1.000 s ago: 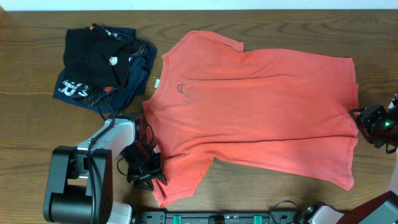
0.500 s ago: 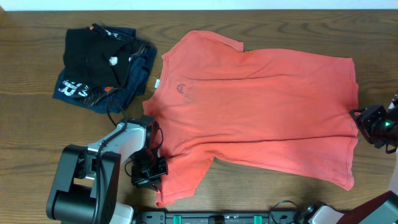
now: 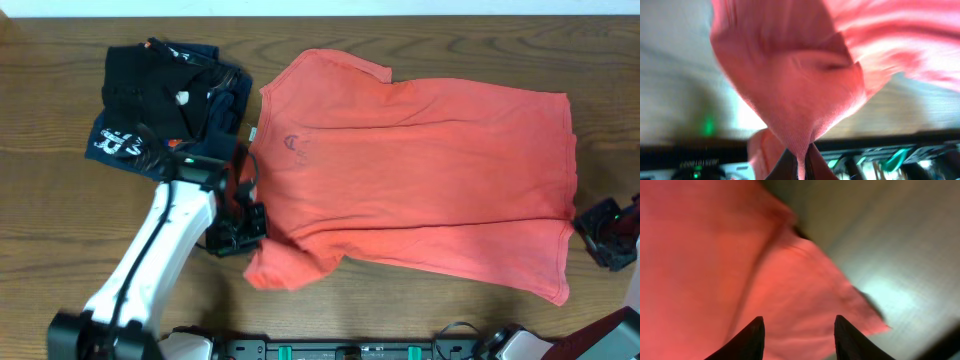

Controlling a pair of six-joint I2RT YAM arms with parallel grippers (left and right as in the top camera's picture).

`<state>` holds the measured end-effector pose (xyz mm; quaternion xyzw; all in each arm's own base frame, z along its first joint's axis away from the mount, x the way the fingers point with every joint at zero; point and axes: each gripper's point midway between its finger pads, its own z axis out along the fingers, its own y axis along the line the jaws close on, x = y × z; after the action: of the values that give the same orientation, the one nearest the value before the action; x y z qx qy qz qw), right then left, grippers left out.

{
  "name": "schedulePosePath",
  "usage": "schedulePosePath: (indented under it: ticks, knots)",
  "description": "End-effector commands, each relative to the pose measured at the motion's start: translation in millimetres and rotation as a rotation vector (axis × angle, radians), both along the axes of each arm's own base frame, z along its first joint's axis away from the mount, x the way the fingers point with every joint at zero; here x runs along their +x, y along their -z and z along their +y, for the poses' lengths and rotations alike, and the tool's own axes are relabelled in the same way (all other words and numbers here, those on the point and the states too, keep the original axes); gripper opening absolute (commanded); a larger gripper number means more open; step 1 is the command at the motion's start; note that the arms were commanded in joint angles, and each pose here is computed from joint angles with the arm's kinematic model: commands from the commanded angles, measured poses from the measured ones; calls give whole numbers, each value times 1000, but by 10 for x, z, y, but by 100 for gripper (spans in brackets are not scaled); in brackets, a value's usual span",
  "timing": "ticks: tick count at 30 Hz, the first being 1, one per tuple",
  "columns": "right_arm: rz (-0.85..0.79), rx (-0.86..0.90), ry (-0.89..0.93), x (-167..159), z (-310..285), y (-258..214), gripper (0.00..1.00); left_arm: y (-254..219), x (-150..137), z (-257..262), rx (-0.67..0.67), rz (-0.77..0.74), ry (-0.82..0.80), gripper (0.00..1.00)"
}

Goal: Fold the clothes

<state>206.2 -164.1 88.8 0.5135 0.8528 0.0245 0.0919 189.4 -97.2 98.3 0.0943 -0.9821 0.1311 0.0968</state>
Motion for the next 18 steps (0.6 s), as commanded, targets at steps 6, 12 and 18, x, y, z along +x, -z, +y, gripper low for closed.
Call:
schedulePosePath:
  ticks: [6,12,18]
  knots:
    - [211,-8,160,-617,82,536,42,-291,251,31,12,-187,19,6]
    - [239,12,196,-810,219,849,31,-290,289,40,19,-204,19,6]
    - [290,-14,198,-948,229,918,47,-292,289,40,19,-204,18,6]
